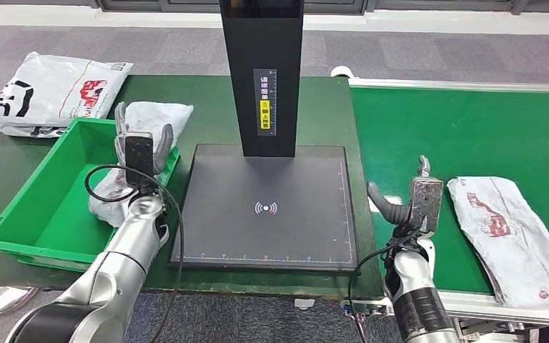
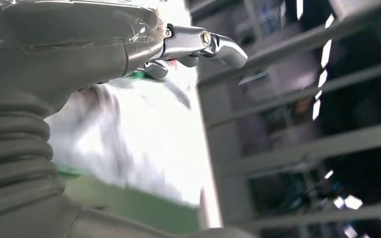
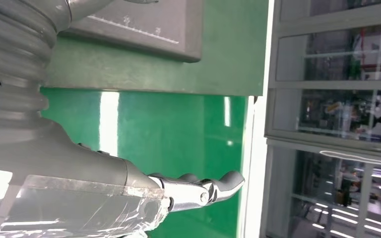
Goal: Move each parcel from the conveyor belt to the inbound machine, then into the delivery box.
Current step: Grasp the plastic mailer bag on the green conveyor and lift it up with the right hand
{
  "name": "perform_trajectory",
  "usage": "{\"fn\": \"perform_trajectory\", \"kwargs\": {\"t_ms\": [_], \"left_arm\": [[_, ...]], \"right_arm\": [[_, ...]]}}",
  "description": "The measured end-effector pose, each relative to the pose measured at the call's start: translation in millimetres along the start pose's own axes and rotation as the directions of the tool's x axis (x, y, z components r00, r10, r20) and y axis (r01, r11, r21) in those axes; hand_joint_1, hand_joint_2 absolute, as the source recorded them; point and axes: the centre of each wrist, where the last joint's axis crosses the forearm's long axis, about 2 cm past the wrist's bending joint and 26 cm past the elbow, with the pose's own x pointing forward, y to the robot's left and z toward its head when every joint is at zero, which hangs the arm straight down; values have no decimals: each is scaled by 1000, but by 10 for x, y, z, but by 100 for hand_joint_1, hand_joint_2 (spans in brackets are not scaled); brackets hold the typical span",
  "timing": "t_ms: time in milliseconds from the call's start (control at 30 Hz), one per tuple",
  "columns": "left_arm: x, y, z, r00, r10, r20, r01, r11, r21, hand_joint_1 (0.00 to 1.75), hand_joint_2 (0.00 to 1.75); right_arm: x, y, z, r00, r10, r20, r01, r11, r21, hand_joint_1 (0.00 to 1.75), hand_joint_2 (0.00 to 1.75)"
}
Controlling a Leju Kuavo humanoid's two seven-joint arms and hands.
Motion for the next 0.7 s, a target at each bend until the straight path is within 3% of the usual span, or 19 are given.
{"fn": "perform_trajectory", "kwargs": {"t_ms": [300,667,700], "left_arm": [[128,40,-174,992,-20,121,13,998,63,0,0],[421,-107,-175,973,181,146,-182,983,-9,0,0],[436,-121,-166,968,204,143,-202,979,-31,0,44]], "right_arm": [[-14,18,-2,1000,4,15,-4,1000,-18,0,175],[-37,14,33,1000,9,12,-8,999,-33,0,175],[-38,13,35,1000,10,12,-10,999,-33,0,175]]}}
